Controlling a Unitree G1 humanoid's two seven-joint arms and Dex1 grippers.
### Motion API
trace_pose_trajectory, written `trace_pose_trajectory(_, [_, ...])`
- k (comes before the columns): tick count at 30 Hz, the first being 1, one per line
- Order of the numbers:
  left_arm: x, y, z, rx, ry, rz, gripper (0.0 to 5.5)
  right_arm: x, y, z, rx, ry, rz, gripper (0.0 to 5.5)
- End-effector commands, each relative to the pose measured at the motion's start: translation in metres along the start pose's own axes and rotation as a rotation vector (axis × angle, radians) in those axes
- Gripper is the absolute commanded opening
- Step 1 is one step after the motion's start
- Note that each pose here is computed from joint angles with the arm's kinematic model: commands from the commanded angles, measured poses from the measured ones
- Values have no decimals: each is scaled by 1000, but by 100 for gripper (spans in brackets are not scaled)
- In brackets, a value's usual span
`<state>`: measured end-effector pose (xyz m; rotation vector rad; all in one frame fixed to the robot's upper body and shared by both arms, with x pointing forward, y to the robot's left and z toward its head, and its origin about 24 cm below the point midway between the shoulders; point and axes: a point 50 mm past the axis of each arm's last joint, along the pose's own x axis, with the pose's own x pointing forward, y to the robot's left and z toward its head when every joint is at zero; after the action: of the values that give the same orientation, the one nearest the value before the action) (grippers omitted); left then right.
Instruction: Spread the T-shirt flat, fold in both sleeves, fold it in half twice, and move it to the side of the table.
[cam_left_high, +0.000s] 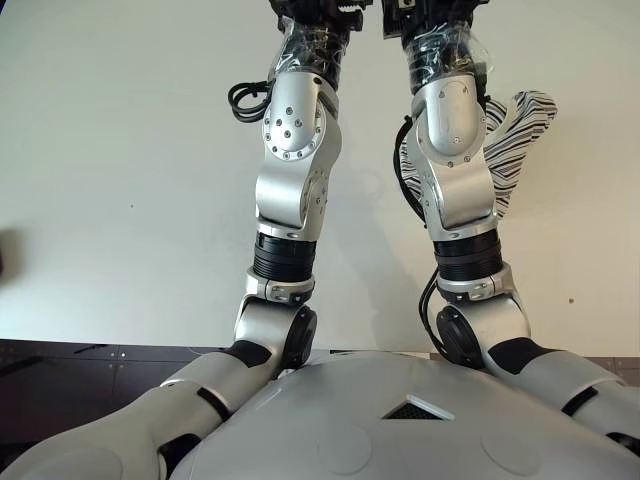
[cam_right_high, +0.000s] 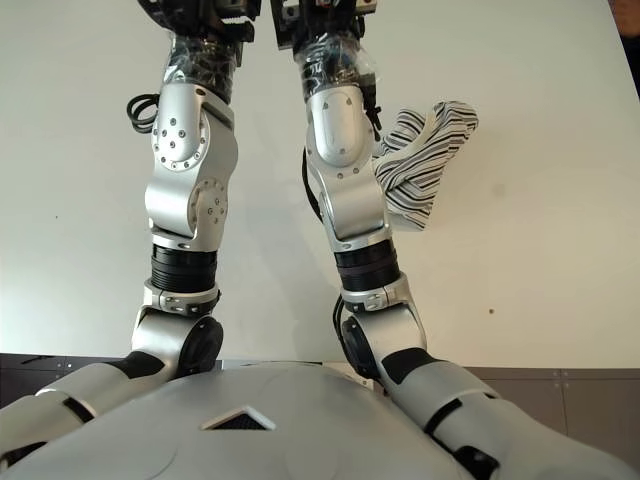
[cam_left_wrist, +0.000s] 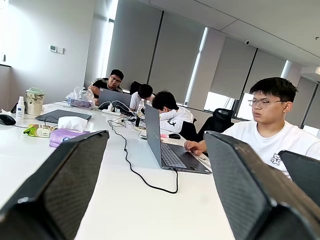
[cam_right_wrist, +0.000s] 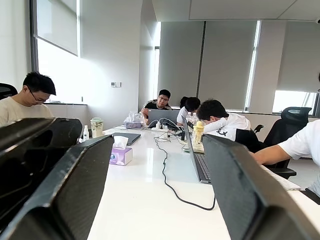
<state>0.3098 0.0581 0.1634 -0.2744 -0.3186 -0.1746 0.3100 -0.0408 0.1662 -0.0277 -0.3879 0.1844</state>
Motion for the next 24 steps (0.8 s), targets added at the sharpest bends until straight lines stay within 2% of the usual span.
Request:
trace_pose_trajectory(1, [8, -15, 7, 27, -52, -30, 354, 8, 10, 12, 0, -39, 26, 325])
trace_pose_trajectory(3, [10, -11, 12, 136, -109, -22, 354, 11, 8, 14, -54, -61, 6, 325])
trace_pose_trajectory(6, [17, 11, 11, 224, -140, 64, 354, 24, -12, 12, -122, -78, -79, 325])
trace_pose_trajectory(10, [25, 64, 2, 298, -98, 216, 354, 27, -55, -15, -196, -11, -214, 325])
trace_pose_trajectory(12, [24, 81, 1, 304, -88, 258, 354, 21, -66, -26, -208, 18, -236, 325])
trace_pose_trajectory(15, [17, 93, 1, 339, -93, 283, 354, 12, -72, -33, -179, 35, -264, 325])
trace_pose_trajectory(17, [17, 103, 5, 360, -98, 304, 354, 17, -82, -26, -213, 6, -291, 325])
trace_pose_trajectory(21, [23, 121, 14, 359, -79, 301, 354, 22, -130, -31, -220, 73, -440, 325])
trace_pose_trajectory(24, [16, 126, 8, 377, -44, 305, 354, 12, -149, -35, -229, 101, -497, 325])
